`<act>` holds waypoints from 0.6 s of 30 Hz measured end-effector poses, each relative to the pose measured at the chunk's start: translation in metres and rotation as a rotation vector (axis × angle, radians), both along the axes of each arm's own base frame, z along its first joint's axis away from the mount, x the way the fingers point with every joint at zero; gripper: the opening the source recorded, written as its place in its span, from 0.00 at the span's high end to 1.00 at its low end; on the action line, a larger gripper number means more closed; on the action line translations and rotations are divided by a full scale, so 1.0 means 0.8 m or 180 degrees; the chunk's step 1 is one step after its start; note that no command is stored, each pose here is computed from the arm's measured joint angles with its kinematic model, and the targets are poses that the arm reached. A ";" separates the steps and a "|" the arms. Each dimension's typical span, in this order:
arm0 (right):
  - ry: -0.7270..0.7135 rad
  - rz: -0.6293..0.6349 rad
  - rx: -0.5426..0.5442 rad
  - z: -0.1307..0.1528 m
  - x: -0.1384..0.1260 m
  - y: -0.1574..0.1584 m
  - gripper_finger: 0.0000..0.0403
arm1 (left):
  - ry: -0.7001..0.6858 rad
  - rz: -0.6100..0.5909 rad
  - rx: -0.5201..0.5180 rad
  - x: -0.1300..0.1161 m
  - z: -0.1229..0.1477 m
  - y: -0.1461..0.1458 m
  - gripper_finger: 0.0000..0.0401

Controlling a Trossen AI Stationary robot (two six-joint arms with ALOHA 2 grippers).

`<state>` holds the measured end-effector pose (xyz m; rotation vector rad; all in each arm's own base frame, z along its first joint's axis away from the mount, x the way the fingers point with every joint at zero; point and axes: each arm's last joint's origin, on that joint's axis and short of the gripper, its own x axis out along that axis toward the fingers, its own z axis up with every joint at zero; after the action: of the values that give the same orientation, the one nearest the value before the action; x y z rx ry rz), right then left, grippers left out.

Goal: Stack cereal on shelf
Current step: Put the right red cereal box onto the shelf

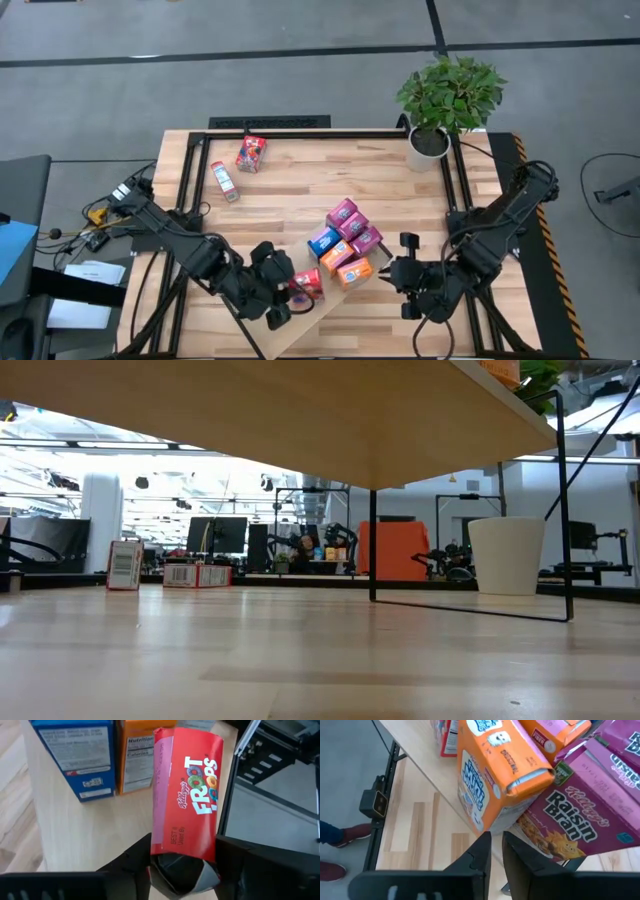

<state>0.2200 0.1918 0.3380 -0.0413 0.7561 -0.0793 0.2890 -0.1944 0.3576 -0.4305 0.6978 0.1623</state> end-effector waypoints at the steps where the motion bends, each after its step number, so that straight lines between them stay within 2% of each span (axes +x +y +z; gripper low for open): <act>1: 0.0010 -0.0003 0.0000 0.000 -0.001 0.000 0.82 | 0.0021 -0.0005 -0.0014 0.001 0.000 0.002 0.65; 8: 0.0077 -0.0015 0.0013 -0.002 -0.009 0.005 0.78 | 0.0051 0.0096 -0.0115 0.009 -0.001 0.013 0.57; 18: 0.0092 -0.0017 0.0043 -0.003 -0.015 0.009 0.74 | -0.0113 0.0225 -0.0193 0.018 0.004 0.020 0.56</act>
<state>0.2084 0.1987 0.3355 -0.0275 0.7858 -0.0787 0.3032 -0.1784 0.3607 -0.5152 0.6541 0.2000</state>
